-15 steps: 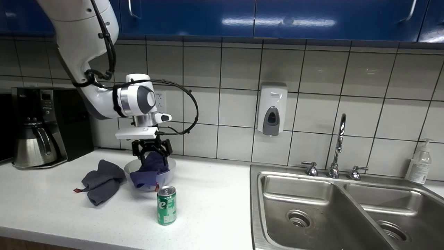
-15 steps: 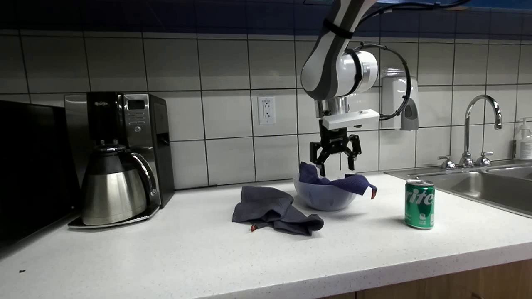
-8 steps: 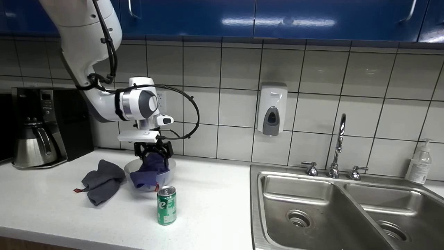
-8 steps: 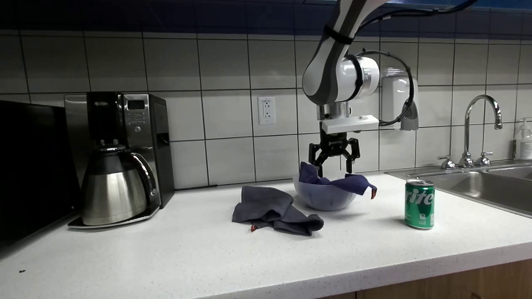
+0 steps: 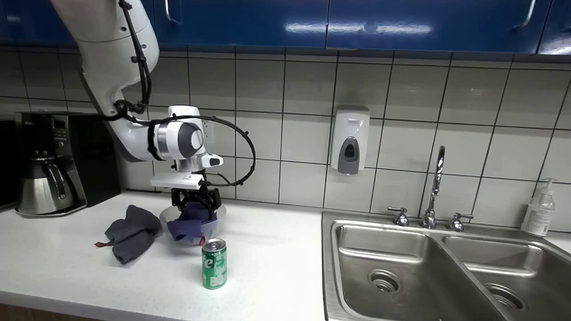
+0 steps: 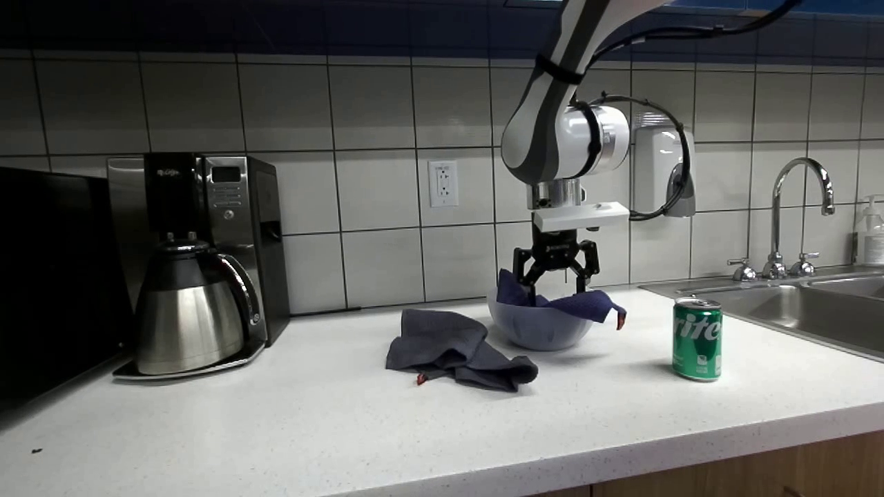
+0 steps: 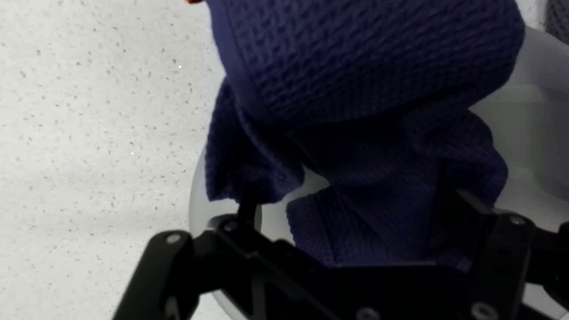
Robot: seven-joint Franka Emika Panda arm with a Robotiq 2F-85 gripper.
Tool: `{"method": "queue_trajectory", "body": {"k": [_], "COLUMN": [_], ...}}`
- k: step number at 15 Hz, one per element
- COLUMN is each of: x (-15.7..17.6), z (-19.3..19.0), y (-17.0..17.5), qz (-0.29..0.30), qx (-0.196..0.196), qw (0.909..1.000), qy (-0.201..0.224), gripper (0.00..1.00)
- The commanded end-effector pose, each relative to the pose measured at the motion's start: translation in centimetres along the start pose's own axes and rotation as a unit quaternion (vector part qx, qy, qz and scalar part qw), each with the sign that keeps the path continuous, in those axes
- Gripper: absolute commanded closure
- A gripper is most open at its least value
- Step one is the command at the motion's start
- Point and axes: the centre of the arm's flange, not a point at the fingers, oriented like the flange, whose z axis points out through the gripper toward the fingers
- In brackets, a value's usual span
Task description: Remove the towel from the bowl
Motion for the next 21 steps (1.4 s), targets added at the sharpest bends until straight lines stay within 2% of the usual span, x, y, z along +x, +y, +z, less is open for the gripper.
{"method": "queue_trajectory", "body": {"k": [1,6,12,13,14,21], "x": [-0.4,-1.0,-1.0,-1.0,-1.0,-1.1], "z": [1.0,2.9,2.9,2.8,2.8,2.4], "y": [-0.9,-1.1,-0.9,-0.9,-0.9,-0.8], "qz": [0.008,0.003,-0.006,-0.008,-0.010,-0.016], "qx": [0.010,0.006,0.004,0.003,0.004,0.001], "qw": [0.9998,0.9996,0.9997,0.9997,0.9997,0.9998], "qy": [-0.014,-0.028,-0.024,-0.022,-0.020,-0.015], "gripper": [0.00,0.00,0.00,0.10,0.26,0.80]}}
